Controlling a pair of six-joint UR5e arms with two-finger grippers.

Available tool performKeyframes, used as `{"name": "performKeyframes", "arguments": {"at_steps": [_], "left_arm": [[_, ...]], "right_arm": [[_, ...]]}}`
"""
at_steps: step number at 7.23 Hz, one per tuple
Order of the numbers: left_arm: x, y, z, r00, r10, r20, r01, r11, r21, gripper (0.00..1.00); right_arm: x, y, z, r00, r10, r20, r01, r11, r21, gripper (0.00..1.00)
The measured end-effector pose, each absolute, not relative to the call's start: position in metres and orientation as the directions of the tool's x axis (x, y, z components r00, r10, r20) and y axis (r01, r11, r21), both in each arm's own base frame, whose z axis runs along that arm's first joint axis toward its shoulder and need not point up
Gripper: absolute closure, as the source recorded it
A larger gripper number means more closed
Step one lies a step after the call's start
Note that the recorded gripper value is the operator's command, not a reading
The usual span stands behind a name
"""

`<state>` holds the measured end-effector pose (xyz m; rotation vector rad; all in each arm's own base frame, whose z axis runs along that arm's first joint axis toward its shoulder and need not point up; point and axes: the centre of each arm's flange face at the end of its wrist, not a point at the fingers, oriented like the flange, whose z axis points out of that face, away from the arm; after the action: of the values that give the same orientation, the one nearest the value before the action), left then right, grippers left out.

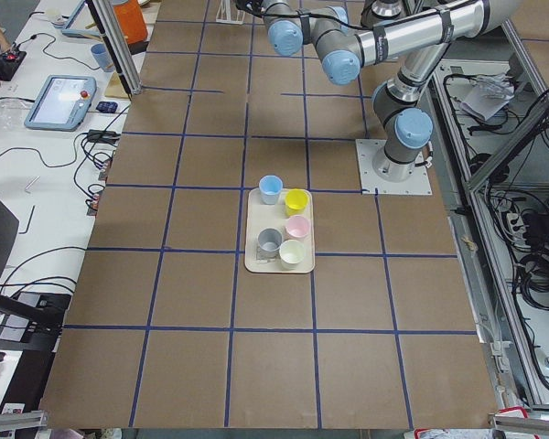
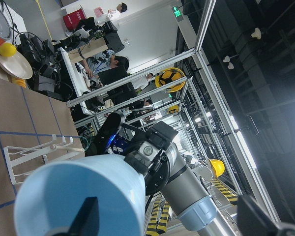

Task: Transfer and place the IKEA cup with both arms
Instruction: 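Close the left gripper on the cup and open the right gripper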

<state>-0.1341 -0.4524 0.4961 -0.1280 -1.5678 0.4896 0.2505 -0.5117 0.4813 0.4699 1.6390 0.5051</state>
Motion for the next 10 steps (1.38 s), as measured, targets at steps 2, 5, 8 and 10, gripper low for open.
{"name": "performKeyframes", "arguments": {"at_steps": [2, 5, 8, 10], "left_arm": [[-0.1358, -0.4515, 0.4973, -0.103, 0.399, 0.911, -0.199, 0.889, -0.411, 1.0], [-0.1354, -0.4524, 0.4967, -0.164, 0.429, 0.888, -0.173, 0.874, -0.454, 1.0], [-0.1354, -0.4503, 0.5008, -0.17, 0.439, 0.882, -0.172, 0.868, -0.465, 1.0], [-0.1357, -0.4493, 0.5015, -0.17, 0.44, 0.882, -0.171, 0.868, -0.466, 1.0]], "right_arm": [[0.2512, -0.5108, 0.4821, -0.124, 0.581, -0.804, 0.017, 0.812, 0.584, 0.84], [0.2516, -0.5104, 0.4824, -0.125, 0.584, -0.802, 0.017, 0.81, 0.587, 0.24], [0.2514, -0.5105, 0.482, -0.125, 0.603, -0.788, 0.021, 0.795, 0.606, 0.0], [0.2504, -0.5093, 0.4871, -0.122, 0.625, -0.771, 0.026, 0.779, 0.627, 0.0]]}}
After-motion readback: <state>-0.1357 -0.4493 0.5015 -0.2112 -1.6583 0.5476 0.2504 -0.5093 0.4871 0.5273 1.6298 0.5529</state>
